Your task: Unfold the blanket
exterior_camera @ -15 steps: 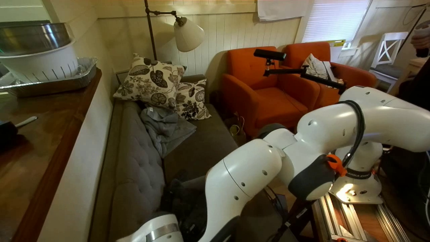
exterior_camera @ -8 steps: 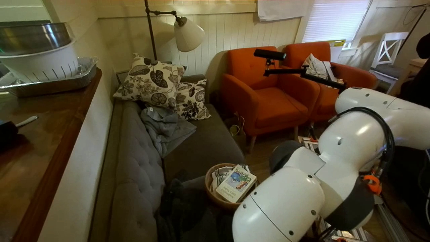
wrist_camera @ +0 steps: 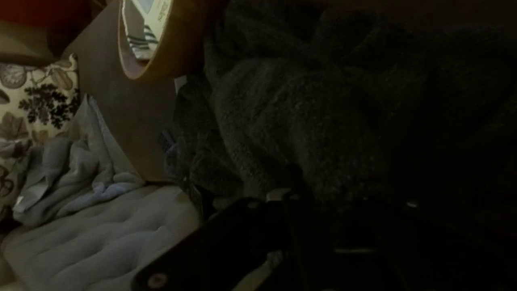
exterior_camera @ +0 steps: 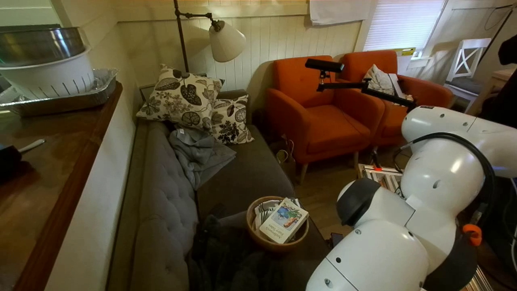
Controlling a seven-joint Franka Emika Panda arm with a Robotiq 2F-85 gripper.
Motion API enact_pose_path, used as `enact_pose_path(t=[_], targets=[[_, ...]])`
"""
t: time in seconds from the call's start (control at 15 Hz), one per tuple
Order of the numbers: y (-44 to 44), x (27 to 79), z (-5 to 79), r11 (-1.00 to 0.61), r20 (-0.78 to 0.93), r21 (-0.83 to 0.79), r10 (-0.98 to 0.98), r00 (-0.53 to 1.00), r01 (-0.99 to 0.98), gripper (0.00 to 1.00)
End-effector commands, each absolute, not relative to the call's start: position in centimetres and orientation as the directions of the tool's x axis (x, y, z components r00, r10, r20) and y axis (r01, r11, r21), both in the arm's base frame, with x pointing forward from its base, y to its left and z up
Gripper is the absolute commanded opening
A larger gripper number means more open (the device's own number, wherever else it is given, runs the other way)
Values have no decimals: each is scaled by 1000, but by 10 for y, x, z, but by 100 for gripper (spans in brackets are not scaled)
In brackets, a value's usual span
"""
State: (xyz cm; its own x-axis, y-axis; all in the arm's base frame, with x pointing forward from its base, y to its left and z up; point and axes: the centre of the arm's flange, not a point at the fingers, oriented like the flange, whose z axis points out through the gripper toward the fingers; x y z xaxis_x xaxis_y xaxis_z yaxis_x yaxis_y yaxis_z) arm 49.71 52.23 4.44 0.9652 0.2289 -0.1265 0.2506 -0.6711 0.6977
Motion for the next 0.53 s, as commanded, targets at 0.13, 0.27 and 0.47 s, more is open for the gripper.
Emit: enact_pose_path(t=[0.13, 0.27, 0.47], targets=[[548, 519, 63, -514, -80, 809, 382, 921, 284, 66], [537, 505, 76, -524, -29, 826, 327, 944, 207, 81], [519, 495, 86, -546, 13, 831, 210, 978, 106, 99]])
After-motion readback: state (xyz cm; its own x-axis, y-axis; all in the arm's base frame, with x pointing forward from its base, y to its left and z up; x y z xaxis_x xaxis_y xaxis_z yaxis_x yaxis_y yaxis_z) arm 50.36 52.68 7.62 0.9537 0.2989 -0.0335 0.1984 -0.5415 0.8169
